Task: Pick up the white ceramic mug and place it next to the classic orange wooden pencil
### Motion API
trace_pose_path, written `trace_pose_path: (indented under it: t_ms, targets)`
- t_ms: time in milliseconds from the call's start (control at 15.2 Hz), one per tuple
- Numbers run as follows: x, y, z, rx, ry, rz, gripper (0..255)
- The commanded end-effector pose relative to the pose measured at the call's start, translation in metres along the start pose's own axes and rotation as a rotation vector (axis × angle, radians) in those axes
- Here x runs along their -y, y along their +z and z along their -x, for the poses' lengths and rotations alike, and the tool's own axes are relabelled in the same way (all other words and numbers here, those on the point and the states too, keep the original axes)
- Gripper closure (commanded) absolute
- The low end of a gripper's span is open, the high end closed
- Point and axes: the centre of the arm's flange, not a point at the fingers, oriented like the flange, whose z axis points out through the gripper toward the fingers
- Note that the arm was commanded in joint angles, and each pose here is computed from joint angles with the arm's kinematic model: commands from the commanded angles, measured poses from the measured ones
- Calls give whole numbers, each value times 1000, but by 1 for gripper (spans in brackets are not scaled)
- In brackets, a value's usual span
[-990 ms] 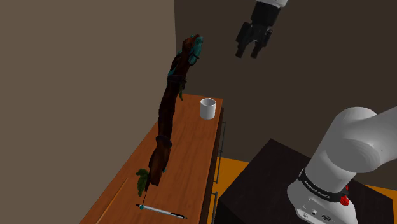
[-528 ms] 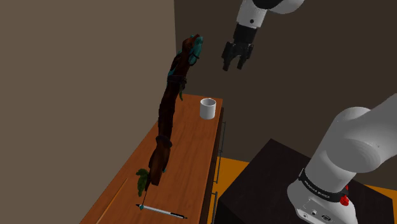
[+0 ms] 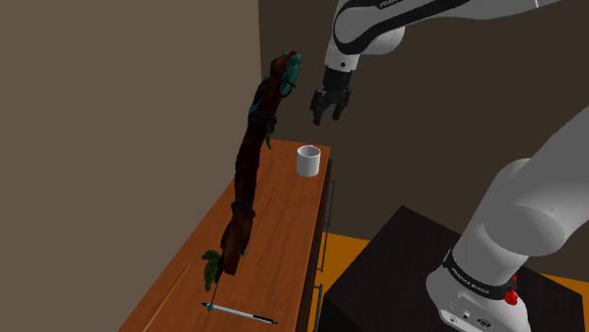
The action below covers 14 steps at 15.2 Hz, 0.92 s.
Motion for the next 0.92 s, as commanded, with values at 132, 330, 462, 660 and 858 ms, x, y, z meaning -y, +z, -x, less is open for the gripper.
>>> trace_pose_path:
  t_ms: [132, 330, 462, 660, 858]
  targets:
    - [-12, 43, -32, 24, -18, 18, 0]
    - [-18, 75, -56, 44, -31, 31, 0]
    - [-22, 97, -72, 56, -40, 40, 0]
    - [-29, 130, -95, 75, -53, 54, 0]
    - [-36, 164, -118, 95, -66, 67, 0]
